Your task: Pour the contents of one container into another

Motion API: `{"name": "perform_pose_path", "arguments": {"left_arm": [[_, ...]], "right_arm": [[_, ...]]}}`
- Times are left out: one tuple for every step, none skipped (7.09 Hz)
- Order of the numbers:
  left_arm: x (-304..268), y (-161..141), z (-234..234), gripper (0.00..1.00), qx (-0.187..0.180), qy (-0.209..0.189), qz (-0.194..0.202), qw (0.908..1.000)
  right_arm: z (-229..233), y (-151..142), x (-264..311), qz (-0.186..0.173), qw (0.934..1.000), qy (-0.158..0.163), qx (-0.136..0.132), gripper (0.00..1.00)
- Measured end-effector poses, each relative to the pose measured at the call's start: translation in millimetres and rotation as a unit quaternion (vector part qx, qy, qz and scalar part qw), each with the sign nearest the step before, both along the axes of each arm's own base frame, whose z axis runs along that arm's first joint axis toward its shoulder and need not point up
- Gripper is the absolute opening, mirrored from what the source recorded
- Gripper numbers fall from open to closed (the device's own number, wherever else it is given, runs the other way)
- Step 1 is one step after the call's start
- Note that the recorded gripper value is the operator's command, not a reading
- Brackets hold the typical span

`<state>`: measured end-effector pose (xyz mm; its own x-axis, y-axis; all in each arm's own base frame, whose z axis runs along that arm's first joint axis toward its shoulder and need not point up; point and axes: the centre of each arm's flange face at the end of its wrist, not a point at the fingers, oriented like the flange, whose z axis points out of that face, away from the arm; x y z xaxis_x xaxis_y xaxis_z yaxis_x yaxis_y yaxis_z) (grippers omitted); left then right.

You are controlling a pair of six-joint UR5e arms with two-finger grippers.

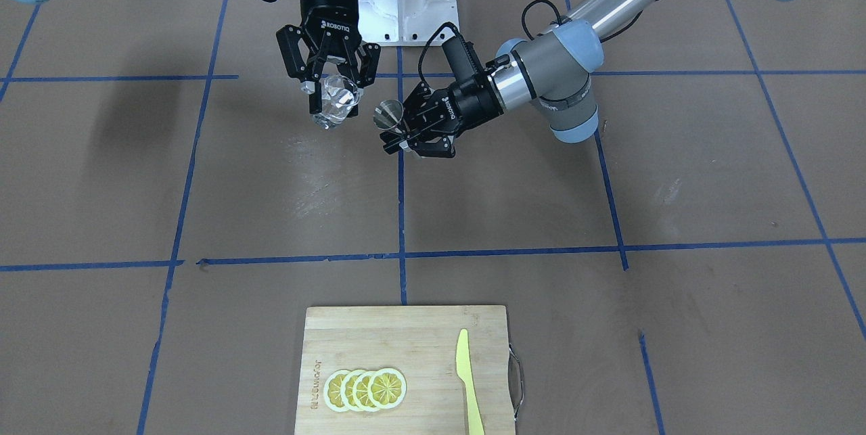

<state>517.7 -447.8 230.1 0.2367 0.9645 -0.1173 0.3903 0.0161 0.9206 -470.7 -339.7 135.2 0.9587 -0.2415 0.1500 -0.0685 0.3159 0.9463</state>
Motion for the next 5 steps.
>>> {"name": "perform_pose_path", "arguments": {"left_arm": [[0, 0, 0, 0.0, 0.0, 0.0, 0.0, 1.0], [0, 0, 0, 0.0, 0.0, 0.0, 0.0, 1.0], [0, 0, 1, 0.0, 0.0, -0.001, 0.0, 1.0], [1, 0, 1, 0.0, 0.0, 0.0, 0.001, 1.0], [1, 1, 0, 0.0, 0.0, 0.0, 0.001, 1.0]], "right_arm": [[-6, 0, -2, 0.0, 1.0, 0.005, -0.001, 0.0], [-8, -1, -4, -0.001, 1.0, 0.008, -0.001, 0.0], [-8, -2, -7, -0.001, 0.9999, 0.012, -0.002, 0.0], [-6, -2, -10, 0.0, 0.9999, 0.016, -0.003, 0.0], [-5, -3, -12, 0.001, 0.9998, 0.021, -0.003, 0.0]]}}
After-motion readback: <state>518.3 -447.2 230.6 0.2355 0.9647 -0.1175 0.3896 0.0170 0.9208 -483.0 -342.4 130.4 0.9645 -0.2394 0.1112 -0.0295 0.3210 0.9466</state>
